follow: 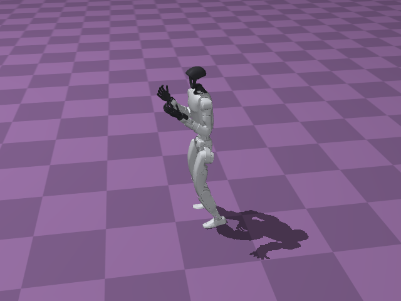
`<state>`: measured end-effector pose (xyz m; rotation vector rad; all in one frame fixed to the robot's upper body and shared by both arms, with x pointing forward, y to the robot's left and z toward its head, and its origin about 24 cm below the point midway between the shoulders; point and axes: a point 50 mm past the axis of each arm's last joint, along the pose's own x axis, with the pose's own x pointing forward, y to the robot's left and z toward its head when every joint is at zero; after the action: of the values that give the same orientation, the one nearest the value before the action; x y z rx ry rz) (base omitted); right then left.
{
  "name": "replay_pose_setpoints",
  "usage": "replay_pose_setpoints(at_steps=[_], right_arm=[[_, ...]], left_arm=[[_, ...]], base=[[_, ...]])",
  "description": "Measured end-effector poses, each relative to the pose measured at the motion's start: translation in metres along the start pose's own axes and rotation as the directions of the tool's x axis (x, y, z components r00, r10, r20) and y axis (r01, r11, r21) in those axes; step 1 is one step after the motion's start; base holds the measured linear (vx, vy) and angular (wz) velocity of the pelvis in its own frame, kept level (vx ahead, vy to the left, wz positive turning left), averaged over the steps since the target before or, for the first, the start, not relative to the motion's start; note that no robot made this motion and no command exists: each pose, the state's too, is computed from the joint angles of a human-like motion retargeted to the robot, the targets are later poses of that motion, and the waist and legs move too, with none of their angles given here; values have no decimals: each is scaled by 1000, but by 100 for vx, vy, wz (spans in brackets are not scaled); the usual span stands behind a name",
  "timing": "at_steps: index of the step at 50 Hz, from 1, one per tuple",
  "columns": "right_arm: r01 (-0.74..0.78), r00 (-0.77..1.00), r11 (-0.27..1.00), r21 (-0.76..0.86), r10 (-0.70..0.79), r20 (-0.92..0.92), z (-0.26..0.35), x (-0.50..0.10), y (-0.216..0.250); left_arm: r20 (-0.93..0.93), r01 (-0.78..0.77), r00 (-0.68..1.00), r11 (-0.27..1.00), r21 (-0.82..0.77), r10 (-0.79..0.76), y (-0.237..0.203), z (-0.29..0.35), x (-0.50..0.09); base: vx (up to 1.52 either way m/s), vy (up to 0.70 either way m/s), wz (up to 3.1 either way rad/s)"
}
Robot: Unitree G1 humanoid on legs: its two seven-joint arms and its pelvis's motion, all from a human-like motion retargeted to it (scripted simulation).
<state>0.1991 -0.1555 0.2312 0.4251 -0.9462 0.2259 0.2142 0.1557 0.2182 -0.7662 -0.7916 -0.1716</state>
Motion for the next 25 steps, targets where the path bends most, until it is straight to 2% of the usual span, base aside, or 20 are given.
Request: replay_pose_setpoints(at_steps=[4,6,9,12,16,19,21,23,25], right_arm=[[-24,994,995,-100,35,102,15,6,11],[-34,994,999,21,31,106,18,2,17],[-51,998,997,48,49,49,14,-7,22],[-47,998,998,51,49,-34,1,-14,25],[42,992,996,78,-32,-124,-19,-23,18],[42,998,994,105,-37,-48,-10,-10,12],[6,1000,1000,24,-6,0,-4,-4,10],[-3,999,1000,10,4,-41,1,-15,7],[-44,995,998,-48,40,-94,7,-24,3]], left_arm=[[55,58,997,998,14,-59,-14,16,-2],[58,126,990,992,0,-126,-20,25,-6],[13,140,990,988,-59,-139,-23,22,-15],[-52,72,995,986,-150,-80,-18,7,-22],[-155,-78,987,971,-228,43,-2,-19,-30],[-80,-123,992,917,-379,100,4,-13,-25],[-11,-130,990,865,-486,143,19,4,-26],[14,-175,982,943,-283,187,42,29,-39],[14,-157,988,987,42,157,53,49,-42]], base=[[3,0,0],[0,0,0],[-1,1,6],[-6,3,15],[-12,5,15],[-17,6,-52],[0,5,-162],[17,5,-181],[17,3,-135]])
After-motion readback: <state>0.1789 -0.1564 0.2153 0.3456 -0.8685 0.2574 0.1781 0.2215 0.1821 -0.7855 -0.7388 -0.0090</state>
